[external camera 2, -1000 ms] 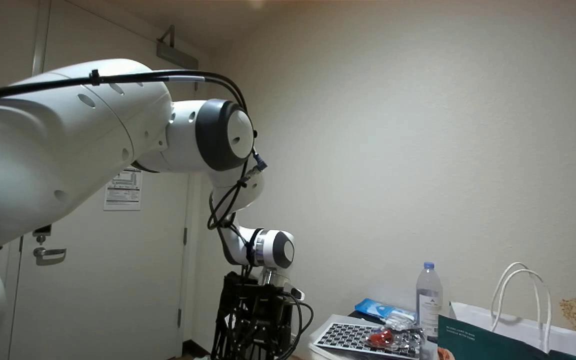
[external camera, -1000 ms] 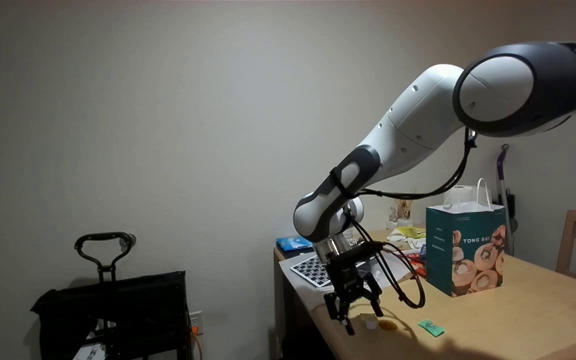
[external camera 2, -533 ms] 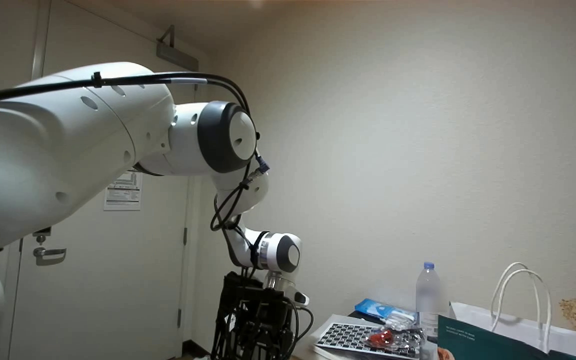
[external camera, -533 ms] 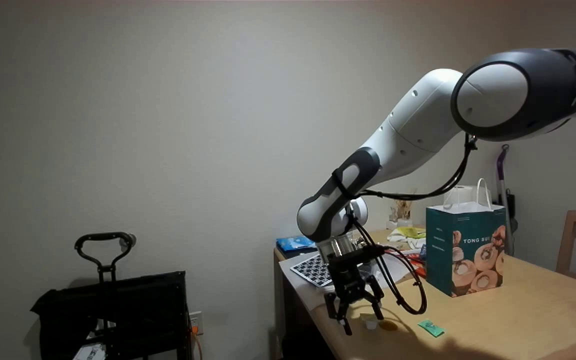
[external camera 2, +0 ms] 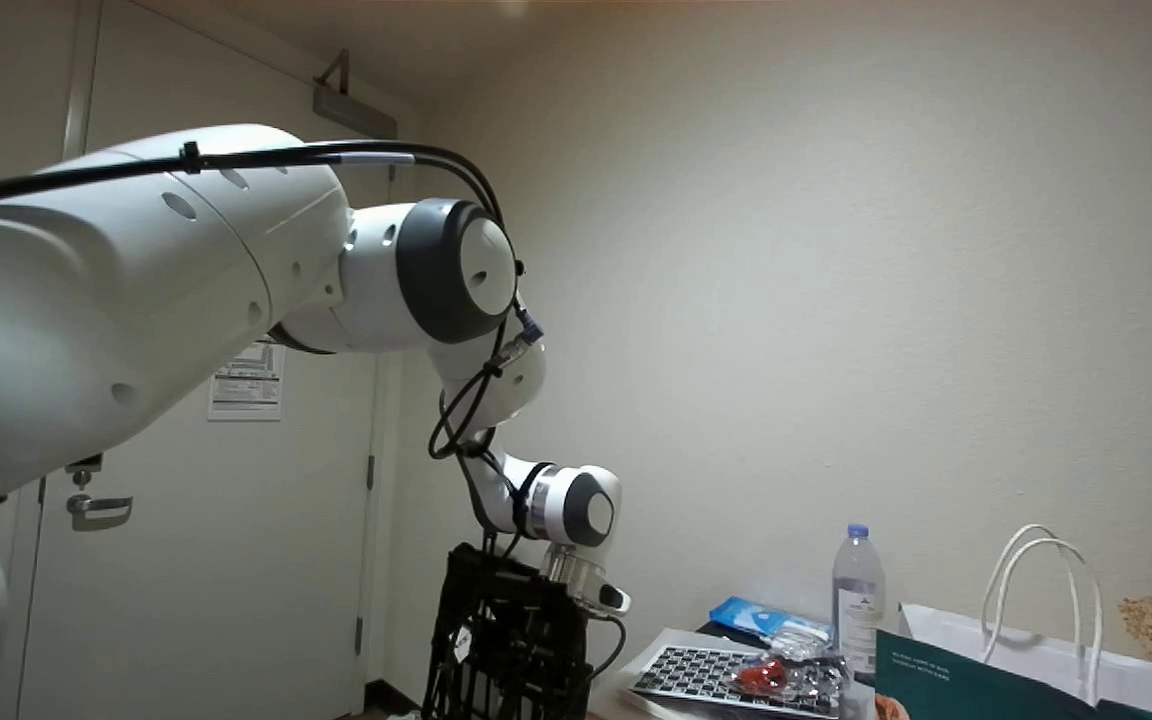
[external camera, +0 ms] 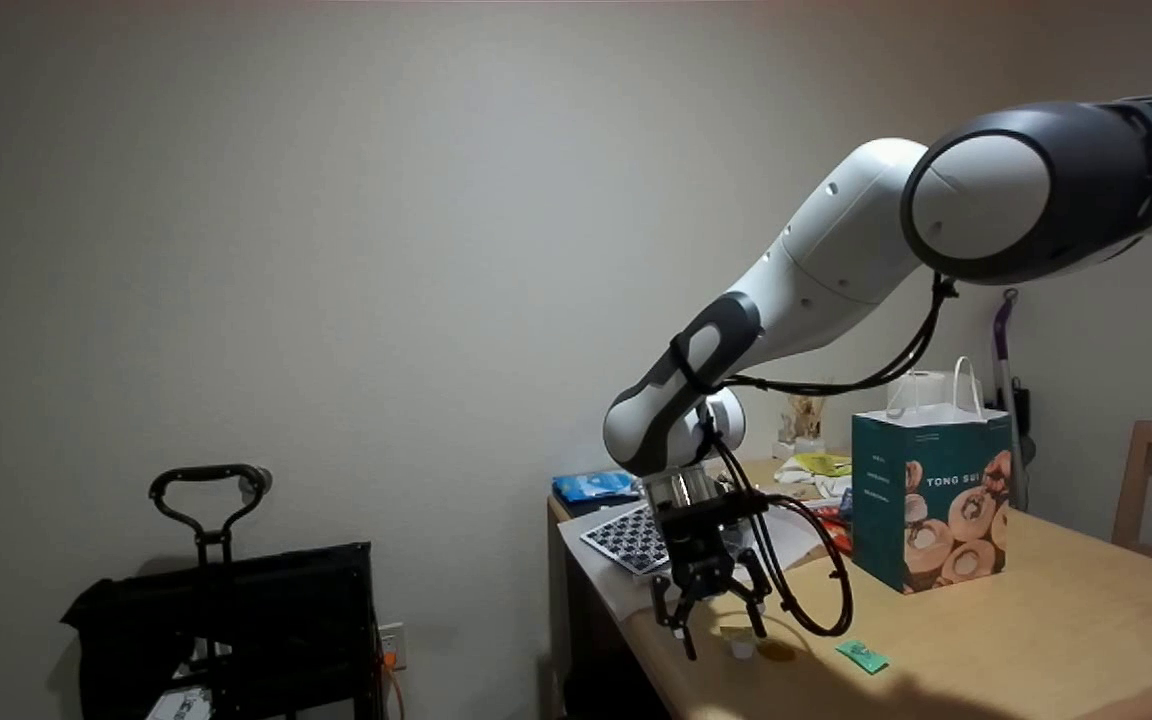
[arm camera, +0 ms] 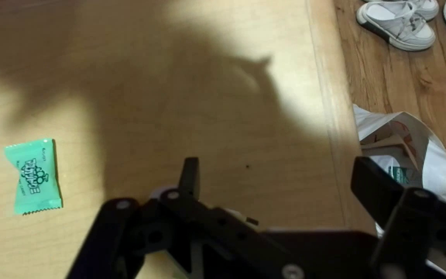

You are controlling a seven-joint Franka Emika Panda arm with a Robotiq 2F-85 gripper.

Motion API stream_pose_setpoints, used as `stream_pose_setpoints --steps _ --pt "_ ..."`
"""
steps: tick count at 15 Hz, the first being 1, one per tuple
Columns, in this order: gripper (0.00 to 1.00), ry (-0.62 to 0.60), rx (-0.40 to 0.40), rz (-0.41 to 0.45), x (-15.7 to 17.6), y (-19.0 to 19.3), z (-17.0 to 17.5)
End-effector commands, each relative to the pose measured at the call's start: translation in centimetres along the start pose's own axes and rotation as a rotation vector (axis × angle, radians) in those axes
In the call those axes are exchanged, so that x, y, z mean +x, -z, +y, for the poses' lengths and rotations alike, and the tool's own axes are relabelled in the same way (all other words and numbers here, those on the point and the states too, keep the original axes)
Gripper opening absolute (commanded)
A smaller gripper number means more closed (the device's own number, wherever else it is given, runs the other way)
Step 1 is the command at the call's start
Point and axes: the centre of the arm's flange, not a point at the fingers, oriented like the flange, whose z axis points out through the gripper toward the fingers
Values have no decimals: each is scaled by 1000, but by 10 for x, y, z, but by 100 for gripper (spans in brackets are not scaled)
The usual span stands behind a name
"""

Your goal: Pick up the paper from the table and throw it on the floor

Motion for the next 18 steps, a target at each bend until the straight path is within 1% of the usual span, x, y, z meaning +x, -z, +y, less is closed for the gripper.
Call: stream_pose_setpoints --steps 1,3,4,8,13,14,15,17,18 --pt "100 -4 1 1 1 0 1" --pt "100 -3 -1 1 1 -1 0" --pt "100 -87 -2 19 4 -2 -2" --pt "100 -219 28 34 23 -4 19" --pt "100 -271 28 33 44 -10 23" --pt "75 -276 31 33 46 -10 22" --pt "73 -276 32 38 48 -9 20" --pt "60 -278 29 48 51 -7 15" --pt "53 -284 28 54 52 -6 13"
